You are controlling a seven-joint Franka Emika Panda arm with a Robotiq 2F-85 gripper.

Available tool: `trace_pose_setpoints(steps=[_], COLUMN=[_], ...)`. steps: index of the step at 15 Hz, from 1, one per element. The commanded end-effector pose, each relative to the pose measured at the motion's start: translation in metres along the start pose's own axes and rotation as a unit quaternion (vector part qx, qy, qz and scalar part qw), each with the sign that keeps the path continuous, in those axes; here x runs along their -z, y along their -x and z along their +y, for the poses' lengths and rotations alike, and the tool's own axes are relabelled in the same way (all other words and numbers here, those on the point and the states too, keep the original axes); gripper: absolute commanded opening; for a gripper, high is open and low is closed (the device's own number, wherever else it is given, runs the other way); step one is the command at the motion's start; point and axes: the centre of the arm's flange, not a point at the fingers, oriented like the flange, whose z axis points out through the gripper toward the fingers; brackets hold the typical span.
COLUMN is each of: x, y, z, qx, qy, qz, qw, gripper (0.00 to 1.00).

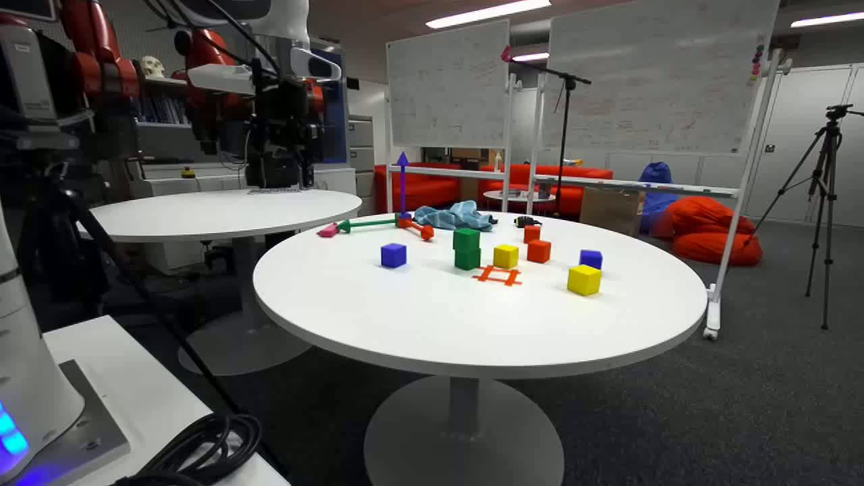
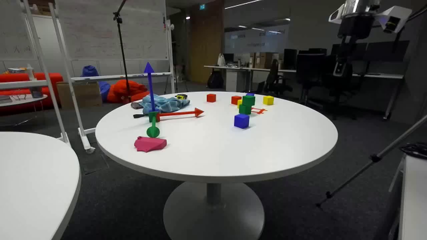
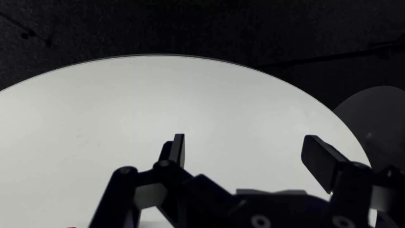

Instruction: Put one green block on the blue block on the left

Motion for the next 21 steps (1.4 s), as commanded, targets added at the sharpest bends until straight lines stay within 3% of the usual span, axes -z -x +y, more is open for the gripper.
trace_pose_setpoints(steps=[1, 5, 11, 17, 21], x=[0.000, 0.000, 0.016, 0.054, 0.070], y=[0.000, 0.000, -0.035, -0.104, -0.158], z=[0.000, 0.000, 0.003, 0.000, 0.002], qx=[0.000, 0.000, -0.005, 0.011, -0.012], qy=[0.000, 0.000, 0.016, 0.054, 0.068], qz=[0.000, 0.000, 0.069, 0.139, 0.140], qw=[1.0000, 1.0000, 0.9975, 0.9887, 0.9877], gripper=[1.00, 1.00, 1.00, 1.00, 1.00])
